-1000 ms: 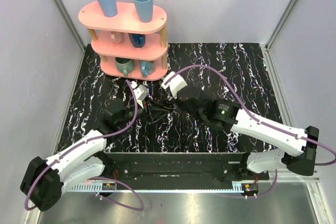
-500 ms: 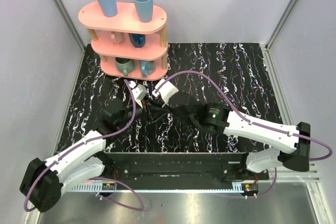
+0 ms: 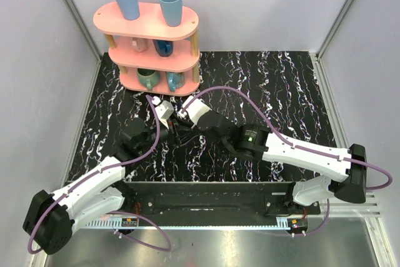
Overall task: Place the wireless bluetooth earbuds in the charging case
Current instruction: Place the earbud in the charging case.
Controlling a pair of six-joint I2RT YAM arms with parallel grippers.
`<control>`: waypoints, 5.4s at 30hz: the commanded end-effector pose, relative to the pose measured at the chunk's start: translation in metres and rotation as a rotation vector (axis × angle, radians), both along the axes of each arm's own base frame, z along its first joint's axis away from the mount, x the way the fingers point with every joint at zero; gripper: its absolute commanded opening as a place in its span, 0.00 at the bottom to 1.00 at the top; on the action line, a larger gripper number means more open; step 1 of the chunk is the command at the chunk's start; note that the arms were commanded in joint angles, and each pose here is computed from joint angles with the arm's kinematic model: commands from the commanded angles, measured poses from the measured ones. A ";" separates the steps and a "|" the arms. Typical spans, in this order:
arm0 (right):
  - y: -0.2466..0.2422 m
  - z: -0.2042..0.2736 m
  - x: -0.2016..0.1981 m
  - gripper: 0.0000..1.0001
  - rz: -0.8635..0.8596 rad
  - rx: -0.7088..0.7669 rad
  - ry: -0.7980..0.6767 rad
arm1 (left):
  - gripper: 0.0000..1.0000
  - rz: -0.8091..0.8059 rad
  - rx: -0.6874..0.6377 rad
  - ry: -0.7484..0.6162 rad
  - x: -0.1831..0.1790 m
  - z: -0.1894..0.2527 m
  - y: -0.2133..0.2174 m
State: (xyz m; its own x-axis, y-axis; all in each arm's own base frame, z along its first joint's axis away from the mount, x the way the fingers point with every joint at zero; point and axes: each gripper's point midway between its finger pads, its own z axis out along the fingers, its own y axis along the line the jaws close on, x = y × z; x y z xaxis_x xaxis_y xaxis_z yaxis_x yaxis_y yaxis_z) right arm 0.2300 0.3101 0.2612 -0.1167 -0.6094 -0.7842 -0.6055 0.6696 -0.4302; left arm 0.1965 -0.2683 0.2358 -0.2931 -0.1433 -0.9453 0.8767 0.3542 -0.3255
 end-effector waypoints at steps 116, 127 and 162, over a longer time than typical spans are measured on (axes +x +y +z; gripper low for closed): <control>0.009 0.006 -0.014 0.00 0.032 0.088 -0.006 | 0.00 0.068 -0.098 -0.170 0.010 0.045 0.005; -0.006 0.051 0.001 0.00 -0.086 0.187 -0.117 | 0.00 0.066 -0.098 -0.195 0.006 0.037 0.007; 0.003 0.057 -0.030 0.00 0.066 0.246 0.033 | 0.00 -0.002 -0.239 -0.690 -0.025 0.048 0.015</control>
